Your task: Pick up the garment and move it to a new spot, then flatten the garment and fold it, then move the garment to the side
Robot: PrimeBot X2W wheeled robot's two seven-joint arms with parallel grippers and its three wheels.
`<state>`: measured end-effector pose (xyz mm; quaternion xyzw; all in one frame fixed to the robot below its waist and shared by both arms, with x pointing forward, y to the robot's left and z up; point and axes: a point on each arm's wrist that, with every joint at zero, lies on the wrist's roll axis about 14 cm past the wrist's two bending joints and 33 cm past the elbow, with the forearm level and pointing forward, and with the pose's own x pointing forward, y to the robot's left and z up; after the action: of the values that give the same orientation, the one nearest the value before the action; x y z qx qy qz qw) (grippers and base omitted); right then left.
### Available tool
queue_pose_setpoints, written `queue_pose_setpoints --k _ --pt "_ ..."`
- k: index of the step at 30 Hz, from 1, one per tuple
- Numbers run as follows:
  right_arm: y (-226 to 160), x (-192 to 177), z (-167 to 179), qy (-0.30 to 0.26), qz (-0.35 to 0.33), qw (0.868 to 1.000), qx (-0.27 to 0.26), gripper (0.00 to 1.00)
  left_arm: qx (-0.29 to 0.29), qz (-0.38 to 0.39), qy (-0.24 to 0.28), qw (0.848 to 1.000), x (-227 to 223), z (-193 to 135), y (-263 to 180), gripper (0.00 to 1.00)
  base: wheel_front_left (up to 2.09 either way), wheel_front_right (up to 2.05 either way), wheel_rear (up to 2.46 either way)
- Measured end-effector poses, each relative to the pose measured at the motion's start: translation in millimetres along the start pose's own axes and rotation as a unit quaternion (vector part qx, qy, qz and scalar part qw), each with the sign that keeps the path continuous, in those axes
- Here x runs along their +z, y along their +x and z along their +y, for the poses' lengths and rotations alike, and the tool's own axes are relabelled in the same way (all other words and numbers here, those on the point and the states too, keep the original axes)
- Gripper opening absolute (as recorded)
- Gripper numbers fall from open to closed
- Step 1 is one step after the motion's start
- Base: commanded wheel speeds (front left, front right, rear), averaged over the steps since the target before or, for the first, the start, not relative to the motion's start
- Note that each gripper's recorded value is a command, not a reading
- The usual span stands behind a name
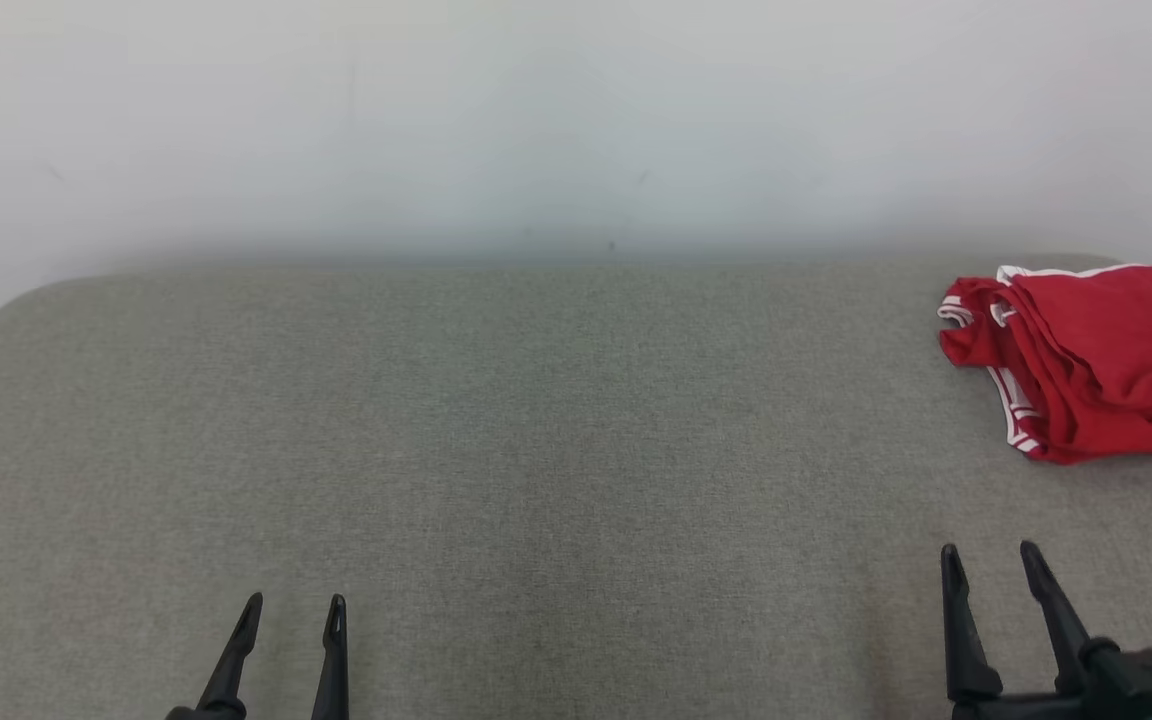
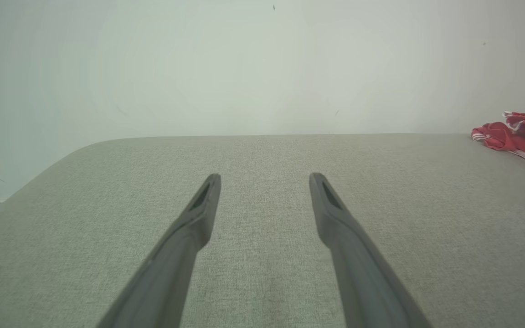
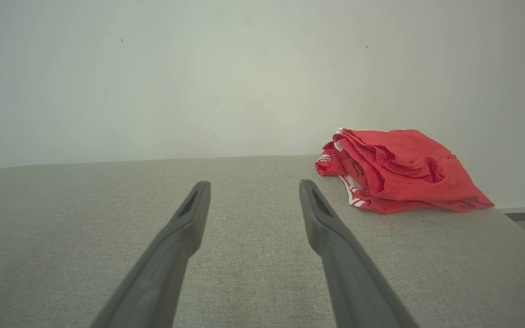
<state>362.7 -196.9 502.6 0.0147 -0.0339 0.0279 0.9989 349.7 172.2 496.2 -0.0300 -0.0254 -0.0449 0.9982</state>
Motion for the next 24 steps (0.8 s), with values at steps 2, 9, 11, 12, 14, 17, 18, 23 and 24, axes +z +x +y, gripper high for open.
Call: queue_pose_setpoints --k 2,9,11,12,14,17,18,23,24 --pt "-5.7 -2.0 5.7 0.007 0.002 1.000 0.001 1.00 0.006 -0.002 -0.001 1.000 1.1 2.7 -3.4 1.00 0.00 0.00 0.00" --pt "-12.5 -1.1 15.5 0.007 0.000 1.000 0.007 1.00 0.018 0.002 -0.007 1.000 -1.4 8.0 -15.2 1.00 0.00 0.00 0.00" --pt "-13.2 -1.0 14.4 0.007 0.000 1.000 0.005 1.00 0.020 0.001 -0.007 1.000 -1.2 8.7 -16.2 1.00 0.00 0.00 0.00" --pt "-13.6 -1.3 14.4 0.007 0.000 1.000 0.005 1.00 0.021 0.003 -0.008 1.000 -2.4 9.5 -17.1 1.00 0.00 0.00 0.00" --pt "-13.9 -1.3 15.3 0.008 0.000 1.000 0.005 1.00 0.024 0.005 -0.009 1.000 -4.0 11.0 -18.7 1.00 0.00 0.00 0.00" --pt "-14.1 -0.8 15.5 0.009 -0.001 1.000 0.005 1.00 0.028 0.004 -0.008 1.000 -3.4 13.7 -19.2 1.00 0.00 0.00 0.00" --pt "-14.0 -1.0 16.4 0.011 0.000 1.000 0.006 1.00 0.029 0.004 -0.008 1.000 -3.2 14.1 -19.2 1.00 0.00 0.00 0.00" --pt "-13.8 -3.2 21.7 0.020 0.003 1.000 0.012 1.00 0.034 0.001 -0.008 0.999 -1.5 17.3 -19.2 1.00 0.00 0.00 0.00" --pt "-13.7 -3.9 23.0 0.021 0.004 1.000 0.014 1.00 0.034 0.001 -0.008 0.999 -1.6 17.8 -19.4 1.00 0.00 0.00 0.00"
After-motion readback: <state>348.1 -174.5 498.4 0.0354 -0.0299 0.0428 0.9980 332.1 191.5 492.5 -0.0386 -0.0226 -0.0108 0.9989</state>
